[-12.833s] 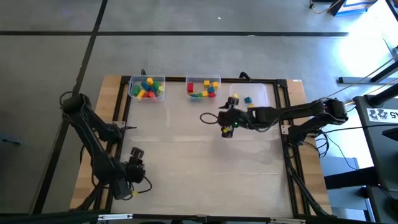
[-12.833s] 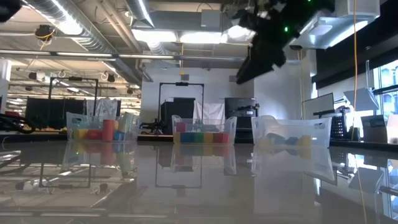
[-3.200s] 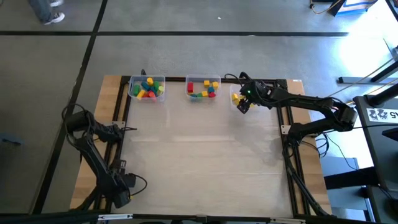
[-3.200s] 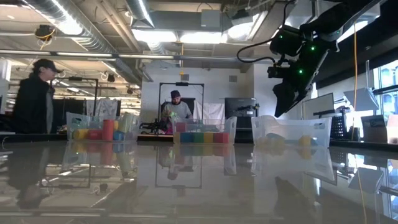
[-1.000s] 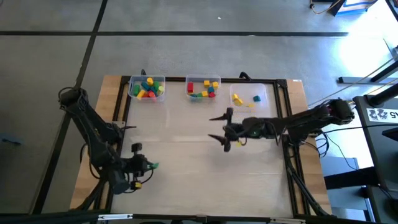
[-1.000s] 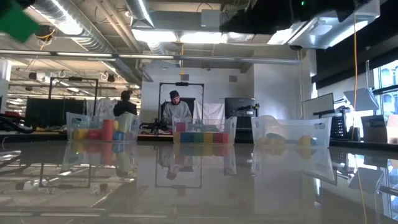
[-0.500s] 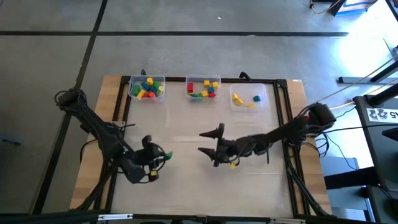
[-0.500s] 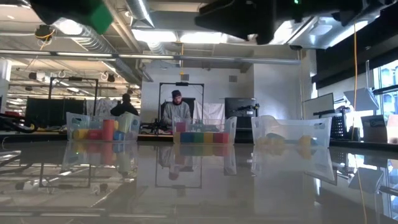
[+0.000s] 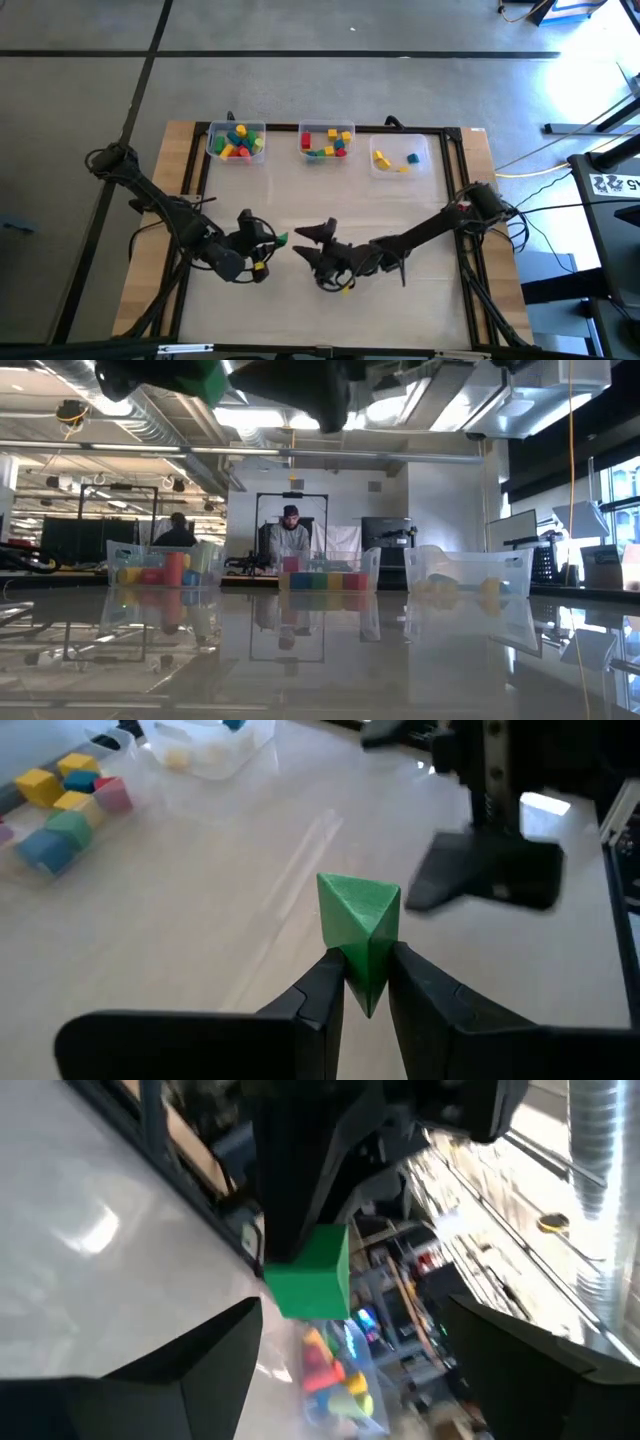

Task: Sort blocks by size
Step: Put the triangular green block into the right bin

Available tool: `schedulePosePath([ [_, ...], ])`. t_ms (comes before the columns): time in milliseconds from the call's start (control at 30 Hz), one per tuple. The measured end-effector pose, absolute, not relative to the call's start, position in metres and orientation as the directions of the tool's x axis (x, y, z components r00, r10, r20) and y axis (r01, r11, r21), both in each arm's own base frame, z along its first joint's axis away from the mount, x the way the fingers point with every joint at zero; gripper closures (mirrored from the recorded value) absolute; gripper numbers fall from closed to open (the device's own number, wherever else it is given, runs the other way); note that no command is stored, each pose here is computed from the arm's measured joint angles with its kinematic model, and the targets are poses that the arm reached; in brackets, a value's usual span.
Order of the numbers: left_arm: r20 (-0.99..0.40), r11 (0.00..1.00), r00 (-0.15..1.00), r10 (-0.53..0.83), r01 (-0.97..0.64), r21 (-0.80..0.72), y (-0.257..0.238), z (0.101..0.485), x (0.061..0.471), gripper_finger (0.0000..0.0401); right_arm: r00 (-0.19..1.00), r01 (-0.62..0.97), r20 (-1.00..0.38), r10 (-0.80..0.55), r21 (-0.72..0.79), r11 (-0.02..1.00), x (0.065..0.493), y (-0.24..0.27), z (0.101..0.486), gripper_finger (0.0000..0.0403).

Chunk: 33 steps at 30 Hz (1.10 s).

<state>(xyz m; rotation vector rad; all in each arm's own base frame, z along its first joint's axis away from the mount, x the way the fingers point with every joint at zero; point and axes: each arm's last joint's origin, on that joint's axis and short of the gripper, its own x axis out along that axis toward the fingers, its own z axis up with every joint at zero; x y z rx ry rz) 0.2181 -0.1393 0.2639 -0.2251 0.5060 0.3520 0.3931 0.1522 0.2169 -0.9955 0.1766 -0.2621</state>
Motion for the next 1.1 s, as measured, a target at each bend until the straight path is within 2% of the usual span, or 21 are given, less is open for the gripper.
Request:
schedulePosePath([
  [100, -0.500, 0.916, 0.821, 0.274, -0.381, -0.124, -0.138, 0.265, 0.220, 0.0336, 0.937, 0.149, -0.035, -0.347, -0.860, 0.488, 0.404, 0.155, 0.216, 0.0086],
  [833, -0.454, 0.918, 0.848, 0.272, -0.370, -0.141, -0.135, 0.271, 0.228, 0.0336, 0.932, 0.169, -0.016, -0.361, -0.864, 0.474, 0.426, 0.154, 0.226, 0.0087],
  [967, -0.453, 0.918, 0.850, 0.271, -0.369, -0.143, -0.135, 0.271, 0.228, 0.0336, 0.930, 0.171, -0.016, -0.368, -0.866, 0.469, 0.428, 0.150, 0.227, 0.0107],
  [1100, -0.451, 0.918, 0.850, 0.272, -0.370, -0.144, -0.135, 0.271, 0.228, 0.0336, 0.932, 0.163, -0.020, -0.362, -0.868, 0.468, 0.428, 0.149, 0.226, 0.0146],
])
